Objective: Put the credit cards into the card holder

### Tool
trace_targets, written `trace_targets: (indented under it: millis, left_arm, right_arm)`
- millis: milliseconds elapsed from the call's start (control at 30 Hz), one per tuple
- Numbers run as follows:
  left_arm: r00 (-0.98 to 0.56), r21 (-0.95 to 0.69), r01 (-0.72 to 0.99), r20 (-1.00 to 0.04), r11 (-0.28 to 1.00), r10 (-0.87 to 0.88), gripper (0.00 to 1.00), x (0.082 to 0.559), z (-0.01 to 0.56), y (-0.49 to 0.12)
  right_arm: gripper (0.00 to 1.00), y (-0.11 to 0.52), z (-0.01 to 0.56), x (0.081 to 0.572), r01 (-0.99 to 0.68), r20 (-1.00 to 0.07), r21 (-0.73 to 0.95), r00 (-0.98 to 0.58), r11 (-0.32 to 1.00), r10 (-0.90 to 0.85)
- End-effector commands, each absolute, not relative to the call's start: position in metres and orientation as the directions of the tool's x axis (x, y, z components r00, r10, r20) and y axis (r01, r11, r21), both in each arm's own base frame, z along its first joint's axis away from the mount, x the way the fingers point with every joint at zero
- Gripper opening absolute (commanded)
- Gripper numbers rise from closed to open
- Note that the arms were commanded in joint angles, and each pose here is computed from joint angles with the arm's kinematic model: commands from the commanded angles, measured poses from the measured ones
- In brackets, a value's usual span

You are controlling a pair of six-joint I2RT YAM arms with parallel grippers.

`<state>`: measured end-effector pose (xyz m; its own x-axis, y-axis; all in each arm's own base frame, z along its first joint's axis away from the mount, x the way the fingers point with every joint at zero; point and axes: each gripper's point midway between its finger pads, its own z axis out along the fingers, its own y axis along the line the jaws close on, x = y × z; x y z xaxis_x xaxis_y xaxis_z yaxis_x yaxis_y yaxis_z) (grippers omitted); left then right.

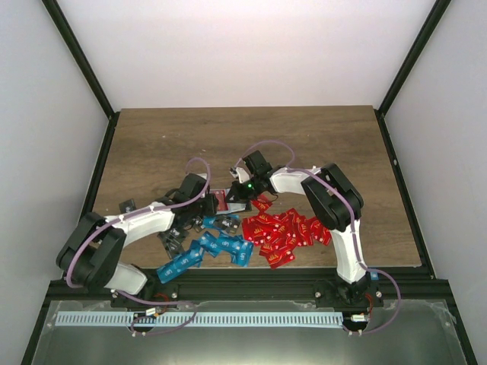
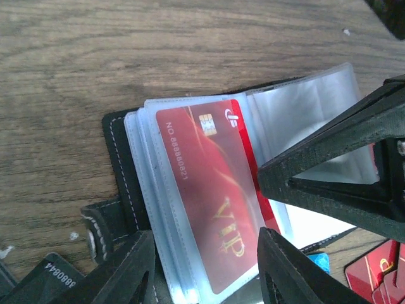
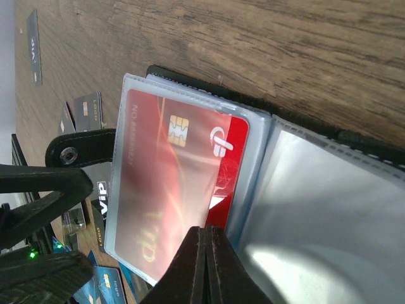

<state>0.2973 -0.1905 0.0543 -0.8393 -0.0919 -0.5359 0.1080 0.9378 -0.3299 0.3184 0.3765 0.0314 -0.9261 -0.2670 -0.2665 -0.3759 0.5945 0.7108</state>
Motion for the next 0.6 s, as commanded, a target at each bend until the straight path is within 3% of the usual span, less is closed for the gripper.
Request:
trace_targets:
  millis: [0, 567]
  left_arm:
    - [-0.843, -0.358, 0.107, -0.527, 0.927, -0.106, 0.47, 0.3039, 0.0520, -0.1993]
    - [-0.852, -0.376, 0.120, -0.513, 0.919, -0.098, 0.47, 0.3052, 0.0468, -0.2064]
  right_arm:
    - [0.01, 0.3748, 0.0178, 0.3090, -0.367, -0.237, 0.709, -0.928, 0.603, -0.286]
    - [0.01, 0.3756, 0.0151, 0.3076, -0.364, -0.232, 0.716, -0.929, 0.596, -0.289]
